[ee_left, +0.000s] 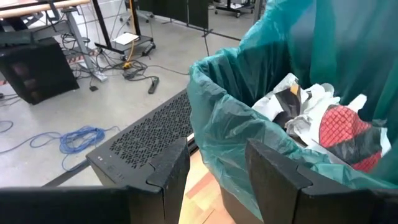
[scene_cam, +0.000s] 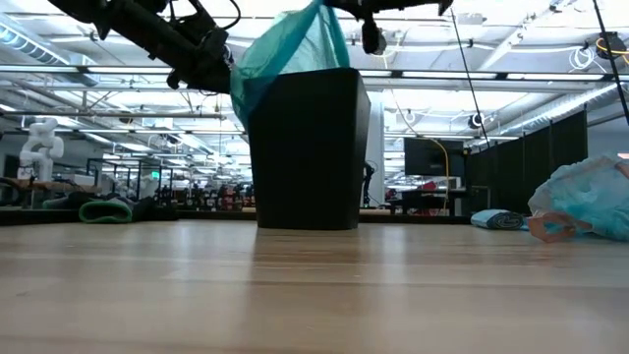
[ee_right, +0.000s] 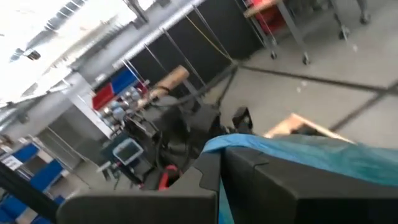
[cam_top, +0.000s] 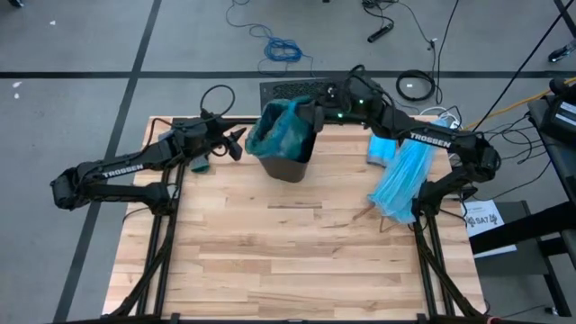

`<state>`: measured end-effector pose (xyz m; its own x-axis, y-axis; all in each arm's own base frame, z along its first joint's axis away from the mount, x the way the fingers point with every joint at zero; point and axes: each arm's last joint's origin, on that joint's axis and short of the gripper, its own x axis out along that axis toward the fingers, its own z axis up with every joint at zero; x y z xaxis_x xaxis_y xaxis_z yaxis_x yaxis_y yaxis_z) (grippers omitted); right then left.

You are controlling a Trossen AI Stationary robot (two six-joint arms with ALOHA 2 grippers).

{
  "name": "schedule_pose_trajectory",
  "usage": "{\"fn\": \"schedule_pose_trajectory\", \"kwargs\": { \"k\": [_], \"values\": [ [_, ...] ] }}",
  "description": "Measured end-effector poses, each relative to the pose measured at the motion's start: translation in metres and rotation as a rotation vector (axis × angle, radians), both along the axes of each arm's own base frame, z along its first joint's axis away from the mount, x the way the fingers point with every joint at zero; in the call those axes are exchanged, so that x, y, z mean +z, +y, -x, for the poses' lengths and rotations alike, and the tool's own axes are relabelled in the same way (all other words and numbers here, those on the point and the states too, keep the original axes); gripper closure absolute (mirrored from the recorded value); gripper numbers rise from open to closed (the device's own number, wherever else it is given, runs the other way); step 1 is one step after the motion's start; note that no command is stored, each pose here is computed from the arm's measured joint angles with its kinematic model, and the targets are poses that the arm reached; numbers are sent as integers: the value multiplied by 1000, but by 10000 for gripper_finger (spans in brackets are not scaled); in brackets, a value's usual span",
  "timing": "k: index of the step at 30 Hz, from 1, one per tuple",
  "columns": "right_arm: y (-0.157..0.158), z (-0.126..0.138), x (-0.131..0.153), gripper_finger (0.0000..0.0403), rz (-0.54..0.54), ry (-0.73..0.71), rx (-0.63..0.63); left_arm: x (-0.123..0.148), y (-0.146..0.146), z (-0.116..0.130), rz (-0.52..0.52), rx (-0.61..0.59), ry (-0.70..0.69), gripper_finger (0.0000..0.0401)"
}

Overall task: Place trash/remove bag and relplace
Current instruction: Remove the blue trash bag from the trash bin

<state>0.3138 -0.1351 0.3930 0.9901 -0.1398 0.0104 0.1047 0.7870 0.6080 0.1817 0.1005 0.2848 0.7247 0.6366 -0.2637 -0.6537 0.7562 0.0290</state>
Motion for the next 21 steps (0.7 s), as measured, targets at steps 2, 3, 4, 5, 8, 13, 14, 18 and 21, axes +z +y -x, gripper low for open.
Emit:
{"fn": "schedule_pose_trajectory", "kwargs": {
  "k": [2, 3, 4, 5, 8, 13, 14, 18, 21],
  "values": [
    [-1, 3, -6, 403, -42, 74, -3, 0, 0, 0, 0, 0, 0, 239],
    [-1, 4, -11, 403, -75, 124, -7, 0, 0, 0, 0, 0, 0, 239],
    [-2, 5, -17, 403, -105, 173, -10, 0, 0, 0, 1, 0, 1, 239],
    [-2, 6, -22, 403, -140, 219, -14, 0, 0, 0, 0, 0, 0, 239],
    [-1, 11, -36, 403, -231, 354, -24, 0, 0, 0, 0, 0, 1, 239],
    [3, 17, -50, 403, -301, 507, -26, 0, 0, 0, 0, 0, 1, 239],
    [3, 18, -51, 403, -304, 519, -27, 0, 0, 0, 0, 1, 1, 239],
    [3, 19, -50, 403, -264, 525, -16, 0, 0, 0, 0, 1, 1, 239],
    [1, 23, -44, 403, -245, 495, -29, 0, 0, 0, 0, 1, 1, 239]
  ]
}}
